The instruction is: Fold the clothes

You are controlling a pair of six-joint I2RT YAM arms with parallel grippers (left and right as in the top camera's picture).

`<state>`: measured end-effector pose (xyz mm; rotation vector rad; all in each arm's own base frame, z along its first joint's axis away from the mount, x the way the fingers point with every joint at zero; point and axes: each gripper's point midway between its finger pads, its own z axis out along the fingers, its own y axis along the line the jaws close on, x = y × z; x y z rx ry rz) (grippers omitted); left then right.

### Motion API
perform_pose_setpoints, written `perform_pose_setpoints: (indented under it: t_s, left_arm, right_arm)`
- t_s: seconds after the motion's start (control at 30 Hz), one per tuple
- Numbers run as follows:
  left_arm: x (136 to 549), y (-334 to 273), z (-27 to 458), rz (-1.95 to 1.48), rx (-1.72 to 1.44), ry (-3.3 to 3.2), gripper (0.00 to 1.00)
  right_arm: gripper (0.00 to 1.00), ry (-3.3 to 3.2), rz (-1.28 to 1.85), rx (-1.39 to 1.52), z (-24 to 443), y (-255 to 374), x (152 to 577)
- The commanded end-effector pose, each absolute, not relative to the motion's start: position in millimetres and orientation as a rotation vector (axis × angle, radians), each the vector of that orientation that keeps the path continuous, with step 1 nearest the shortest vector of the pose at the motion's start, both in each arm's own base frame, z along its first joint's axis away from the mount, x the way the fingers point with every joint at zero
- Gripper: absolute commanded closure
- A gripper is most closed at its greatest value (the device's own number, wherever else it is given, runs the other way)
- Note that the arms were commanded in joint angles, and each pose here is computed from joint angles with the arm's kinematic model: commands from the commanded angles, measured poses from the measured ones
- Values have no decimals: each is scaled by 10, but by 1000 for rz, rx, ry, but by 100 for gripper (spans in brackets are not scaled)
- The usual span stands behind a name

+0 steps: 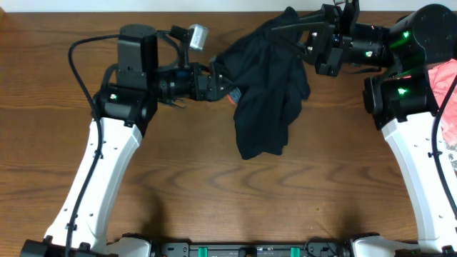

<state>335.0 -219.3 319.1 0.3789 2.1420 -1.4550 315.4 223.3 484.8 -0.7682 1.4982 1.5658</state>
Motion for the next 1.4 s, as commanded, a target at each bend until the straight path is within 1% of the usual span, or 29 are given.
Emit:
perform_pose_setpoints:
  t_s: [0.0,0.03,0.17,0.2,0.23,0.27,0.3,0.33,0.5,0.63,0.67,0.7,0.77,0.8,0.9,1.0,1.07,1.2,1.27,1.37]
  left_arm:
    - [3335,-2224,3170,-1498,363,2155,5]
    - [3335,-2224,3170,-1498,363,2155,11]
    - [3336,-2222,3170,-1507,345,2163,42]
    - [3337,-2220,3170,-1508,342,2165,48]
    - [3339,-2215,3172,-1506,341,2164,60]
    - [3340,-2213,3173,-1506,341,2163,66]
    - [3344,-2208,3172,-1505,339,2164,78]
    - [3345,-2207,3172,-1505,338,2163,94]
    - [3459,-2078,3218,-1472,314,2127,94]
    - [3777,-1787,3265,-1315,222,2066,94]
    - [3871,-1696,3245,-1254,178,2064,94]
    - [3963,-1604,3219,-1189,130,2065,94]
    - [4139,-1402,3163,-1043,37,2063,94]
    - [4195,-1325,3140,-982,17,2061,94]
    - [4322,-1098,3030,-784,-27,2073,94]
    - [4362,-815,2817,-556,-90,2138,94]
    - [4329,-591,2647,-381,-117,2199,94]
    - [4208,-278,2390,-146,-143,2307,94]
    - [4136,-171,2302,-92,-175,2350,94]
    - [4038,-94,2198,-72,-200,2407,94]
  right_arm:
    - [99,1483,1558,-761,4945,2194,3115]
    - [99,1483,1557,-760,4945,2189,3117]
    - [99,1488,1544,-746,4935,2137,3161]
    - [99,1493,1543,-739,4929,2124,3173]
    - [99,1495,1538,-735,4927,2100,3185]
    - [99,1496,1536,-733,4926,2088,3192]
    - [99,1499,1533,-728,4919,2067,3207]
    - [99,1501,1530,-726,4915,2047,3216]
    - [99,1508,1514,-773,4860,1961,3195]
    - [99,1552,1495,-746,4743,1838,3276]
    - [95,1562,1486,-742,4706,1809,3296]
    - [67,1572,1476,-734,4667,1782,3323]
    - [9,1602,1461,-710,4573,1714,3380]
    - [1,1621,1457,-693,4521,1677,3408]
    - [1,1703,1461,-638,4284,1597,3467]
    - [1,1850,1426,-541,3893,1559,3514]
    - [1,2019,1301,-440,3502,1488,3566]
    - [1,2396,897,-303,2705,1219,3551]
    - [1,2518,761,-307,2456,1178,3473]
    - [1,2602,713,-393,2273,1307,3349]
